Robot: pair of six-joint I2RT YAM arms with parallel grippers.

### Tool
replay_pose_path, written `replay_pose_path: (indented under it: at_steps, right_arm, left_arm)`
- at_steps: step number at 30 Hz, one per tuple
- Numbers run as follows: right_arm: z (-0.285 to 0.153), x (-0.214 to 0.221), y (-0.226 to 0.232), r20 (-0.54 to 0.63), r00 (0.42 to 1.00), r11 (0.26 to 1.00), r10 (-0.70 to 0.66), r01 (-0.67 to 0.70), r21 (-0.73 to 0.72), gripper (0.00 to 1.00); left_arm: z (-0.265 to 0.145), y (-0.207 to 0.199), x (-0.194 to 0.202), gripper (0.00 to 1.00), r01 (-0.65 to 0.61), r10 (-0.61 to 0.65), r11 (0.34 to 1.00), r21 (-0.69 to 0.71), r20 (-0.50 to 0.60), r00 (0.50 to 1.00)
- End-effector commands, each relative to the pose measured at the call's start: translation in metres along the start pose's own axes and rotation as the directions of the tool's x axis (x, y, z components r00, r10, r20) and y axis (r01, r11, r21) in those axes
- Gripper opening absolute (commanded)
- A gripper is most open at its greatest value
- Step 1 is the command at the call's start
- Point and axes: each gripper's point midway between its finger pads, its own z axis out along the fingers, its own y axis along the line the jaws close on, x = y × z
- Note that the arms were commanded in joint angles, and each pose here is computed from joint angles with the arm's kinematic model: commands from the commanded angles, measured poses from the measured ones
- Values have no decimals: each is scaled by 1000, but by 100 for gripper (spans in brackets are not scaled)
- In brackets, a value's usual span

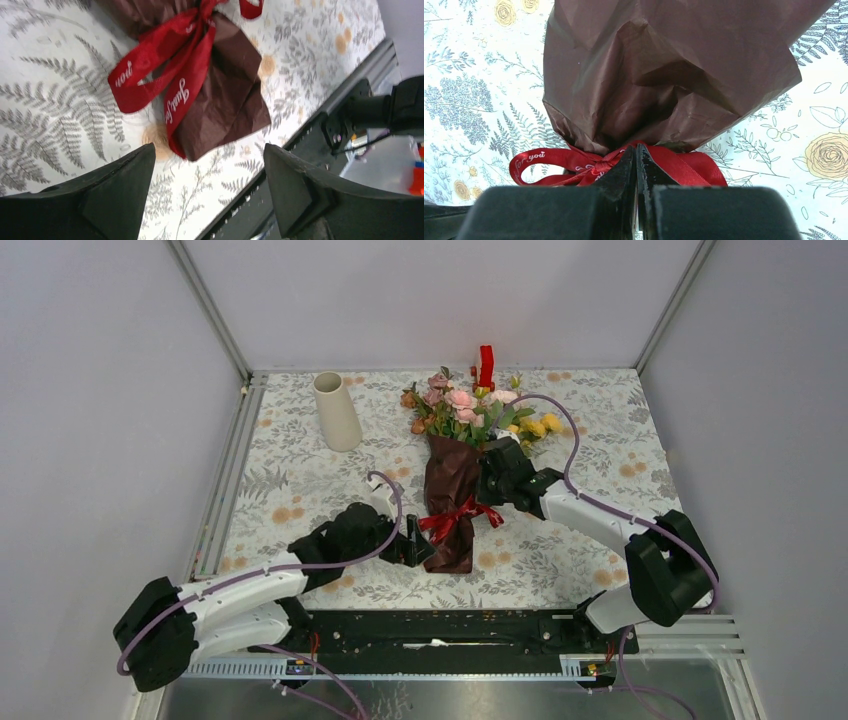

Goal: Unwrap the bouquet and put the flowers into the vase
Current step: Untie the ribbon from the wrapping paper.

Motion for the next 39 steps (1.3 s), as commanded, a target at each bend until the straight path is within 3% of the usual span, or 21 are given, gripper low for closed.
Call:
replay_pose_path:
  at_steps: [1,6,13,26,33,39]
  right_arm:
    - [-8,-13,7,63,998,1000,3,-2,-18,0]
    - [-8,-12,10,55,998,999,15,-13,-32,0]
    - [-8,-10,7,44,999,1000,11,-10,-11,0]
    - [-6,-6,8,25,1000,1000,19,-18,-15,0]
    - [-7,-6,6,22,1000,1000,11,-10,-6,0]
    - [-7,-6,6,19,1000,1000,12,-12,-5,0]
  left_arm:
    - [4,-3,-48,82,-27,40,998,-56,241,970]
    - [17,14,-19,72,-1,16,997,-78,194,981]
    - [26,36,7,67,-12,30,992,-123,144,989]
    - [44,42,20,54,5,15,988,-154,129,991]
    - [47,42,21,41,4,18,986,-164,131,991]
    - [44,43,18,40,13,14,985,-171,154,988]
